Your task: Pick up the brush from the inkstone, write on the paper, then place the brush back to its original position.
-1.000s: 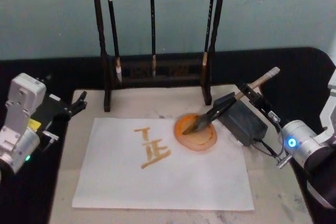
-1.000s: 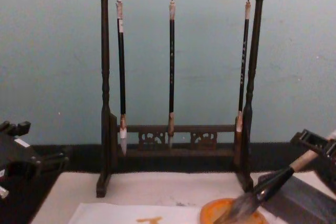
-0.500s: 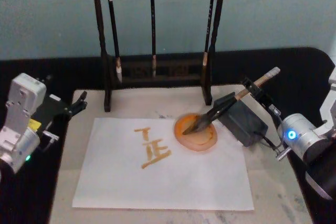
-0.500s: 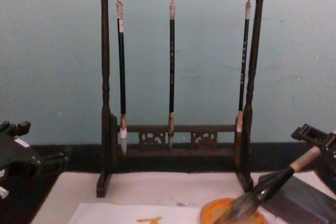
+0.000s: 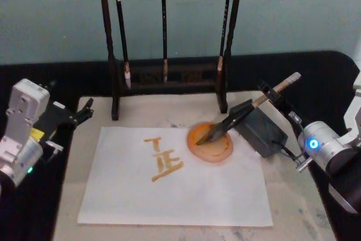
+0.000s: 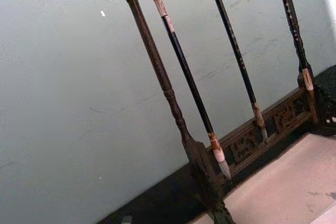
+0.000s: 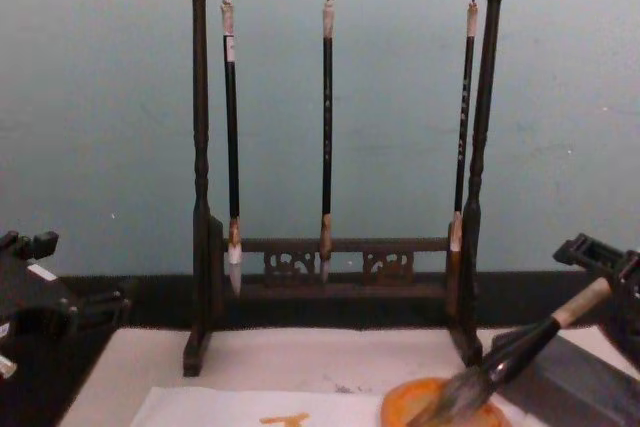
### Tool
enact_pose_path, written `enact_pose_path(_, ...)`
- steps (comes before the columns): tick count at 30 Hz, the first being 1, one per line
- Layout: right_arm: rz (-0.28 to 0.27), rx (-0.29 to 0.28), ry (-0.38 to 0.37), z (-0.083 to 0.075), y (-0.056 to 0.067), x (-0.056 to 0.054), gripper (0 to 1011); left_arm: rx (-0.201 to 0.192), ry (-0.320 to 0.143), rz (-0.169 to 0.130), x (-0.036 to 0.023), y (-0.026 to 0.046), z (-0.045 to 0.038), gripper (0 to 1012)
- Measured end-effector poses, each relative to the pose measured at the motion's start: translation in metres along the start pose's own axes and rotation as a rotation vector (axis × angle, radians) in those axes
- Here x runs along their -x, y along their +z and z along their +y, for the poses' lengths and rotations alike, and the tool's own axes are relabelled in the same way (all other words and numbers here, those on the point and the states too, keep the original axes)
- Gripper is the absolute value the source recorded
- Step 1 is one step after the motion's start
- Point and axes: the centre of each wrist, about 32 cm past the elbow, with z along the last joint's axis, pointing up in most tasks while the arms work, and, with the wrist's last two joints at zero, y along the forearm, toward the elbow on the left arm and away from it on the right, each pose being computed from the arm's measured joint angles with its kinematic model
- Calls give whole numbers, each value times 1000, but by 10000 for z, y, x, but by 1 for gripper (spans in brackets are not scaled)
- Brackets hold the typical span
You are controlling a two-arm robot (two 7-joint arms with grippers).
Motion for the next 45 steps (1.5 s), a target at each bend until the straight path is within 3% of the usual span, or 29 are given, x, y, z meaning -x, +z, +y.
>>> enact_pose_path(7,0,0,0,0,0,1,995,0,0,0,0,0,0,1010)
enact_pose_path(13,0,-1,-1,0,-1,1,890,0,0,0,0,0,0,1010)
enact_pose_path(35,-2,-2,-1,0,0,0,179,0,0,0,0,0,0,1010)
enact_pose_path(45,-2,-2,-1,0,0,0,169,0,0,0,0,0,0,1010)
